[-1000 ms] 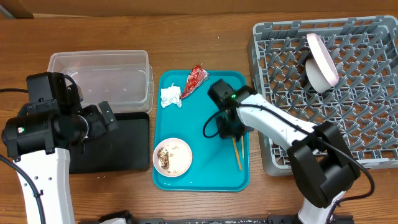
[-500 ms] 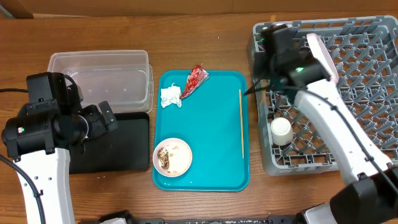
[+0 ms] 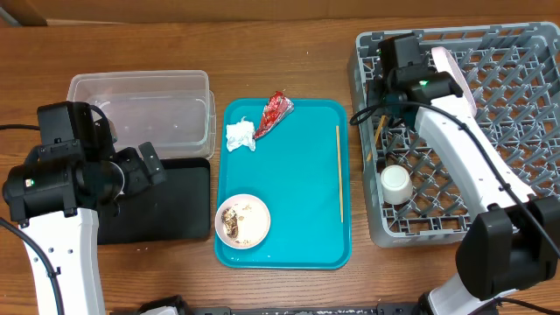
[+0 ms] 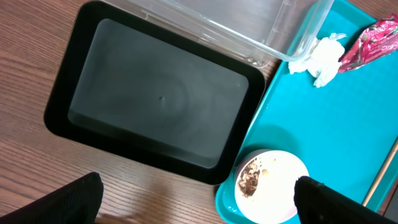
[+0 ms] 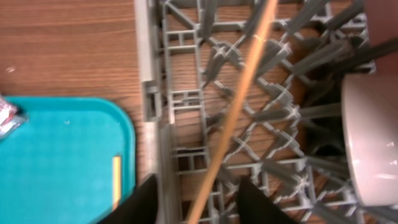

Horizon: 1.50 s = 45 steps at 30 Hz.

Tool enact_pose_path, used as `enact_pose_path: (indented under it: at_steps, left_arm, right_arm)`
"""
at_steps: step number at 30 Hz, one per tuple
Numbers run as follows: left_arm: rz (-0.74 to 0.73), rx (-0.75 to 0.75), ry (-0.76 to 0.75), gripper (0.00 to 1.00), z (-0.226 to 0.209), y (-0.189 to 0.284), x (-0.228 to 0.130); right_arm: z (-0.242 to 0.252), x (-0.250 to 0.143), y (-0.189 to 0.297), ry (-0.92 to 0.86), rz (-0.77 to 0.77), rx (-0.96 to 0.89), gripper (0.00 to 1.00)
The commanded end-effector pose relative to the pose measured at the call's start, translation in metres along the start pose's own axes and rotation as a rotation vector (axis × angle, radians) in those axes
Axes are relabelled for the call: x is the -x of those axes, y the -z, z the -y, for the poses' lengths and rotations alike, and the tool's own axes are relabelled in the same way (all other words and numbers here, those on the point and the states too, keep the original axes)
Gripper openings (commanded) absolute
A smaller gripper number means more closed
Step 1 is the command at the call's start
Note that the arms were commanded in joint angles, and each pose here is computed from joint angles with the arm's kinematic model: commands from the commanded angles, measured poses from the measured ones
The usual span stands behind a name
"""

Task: Sort waste into correct bins and load items into the dishwasher
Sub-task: 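Carry the chopstick to the rack and drop it in, then return the right gripper to the tray and grasp the second chopstick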

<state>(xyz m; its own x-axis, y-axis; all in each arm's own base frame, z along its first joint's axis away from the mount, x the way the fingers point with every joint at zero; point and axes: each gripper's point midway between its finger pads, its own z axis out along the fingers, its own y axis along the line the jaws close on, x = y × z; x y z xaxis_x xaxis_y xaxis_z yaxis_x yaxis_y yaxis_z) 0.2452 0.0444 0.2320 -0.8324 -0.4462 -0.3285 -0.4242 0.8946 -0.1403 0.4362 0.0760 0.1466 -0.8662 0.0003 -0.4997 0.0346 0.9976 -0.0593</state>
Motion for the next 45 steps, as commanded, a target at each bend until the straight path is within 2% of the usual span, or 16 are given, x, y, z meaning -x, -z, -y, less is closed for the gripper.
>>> enact_pose_path:
  at_steps: [1,6,11,20,23,24,26,27,29,31,35,39,42,45]
  left_arm:
    - [0.015,0.009,0.017,1.00,-0.002,0.003,0.004]
    - [0.016,0.008,0.017,1.00,-0.002,0.003,0.004]
    - [0.016,0.008,0.017,1.00,-0.002,0.003,0.004]
    - [0.015,0.008,0.017,1.00,-0.002,0.003,0.004]
    - [0.016,0.009,0.017,1.00,-0.002,0.003,0.004]
    - [0.016,0.008,0.017,1.00,-0.002,0.003,0.004]
    - [0.016,0.008,0.017,1.00,-0.002,0.003,0.004]
    - [0.016,0.008,0.017,1.00,-0.002,0.003,0.004]
    - [0.016,0.009,0.017,1.00,-0.002,0.003,0.004]
    - [0.016,0.008,0.017,1.00,-0.002,0.003,0.004]
    - [0.015,0.008,0.017,1.00,-0.002,0.003,0.004]
    - [0.015,0.008,0.017,1.00,-0.002,0.003,0.004]
    - [0.016,0.008,0.017,1.00,-0.002,0.003,0.004]
    - [0.016,0.008,0.017,1.00,-0.002,0.003,0.004]
  right_arm:
    - [-0.016,0.001,0.020,0.051,0.027,0.037,0.50]
    - [-0.043,-0.016,0.051,0.110,0.007,0.106,0.52]
    - [-0.069,-0.041,0.061,0.179,-0.045,0.124,0.52]
    - [-0.054,-0.035,0.058,-0.046,-0.041,0.073,0.50]
    - [-0.037,-0.029,0.054,-0.152,-0.040,0.050,0.40]
    - [-0.035,-0.029,0.052,-0.176,-0.051,0.063,0.35]
    - [-0.043,-0.035,0.053,-0.187,-0.101,0.145,0.31]
    - [-0.048,-0.040,0.054,-0.178,-0.132,0.180,0.30]
    - [-0.052,-0.056,0.056,-0.153,-0.200,0.204,0.22]
    - [-0.056,-0.077,0.057,-0.124,-0.277,0.194,0.14]
    - [-0.065,-0.117,0.044,-0.059,-0.367,0.167,0.04]
    - [-0.081,-0.148,0.020,0.055,-0.399,0.190,0.06]
    - [-0.092,-0.166,0.003,0.158,-0.400,0.213,0.24]
    - [-0.100,-0.180,-0.009,0.208,-0.404,0.216,0.31]
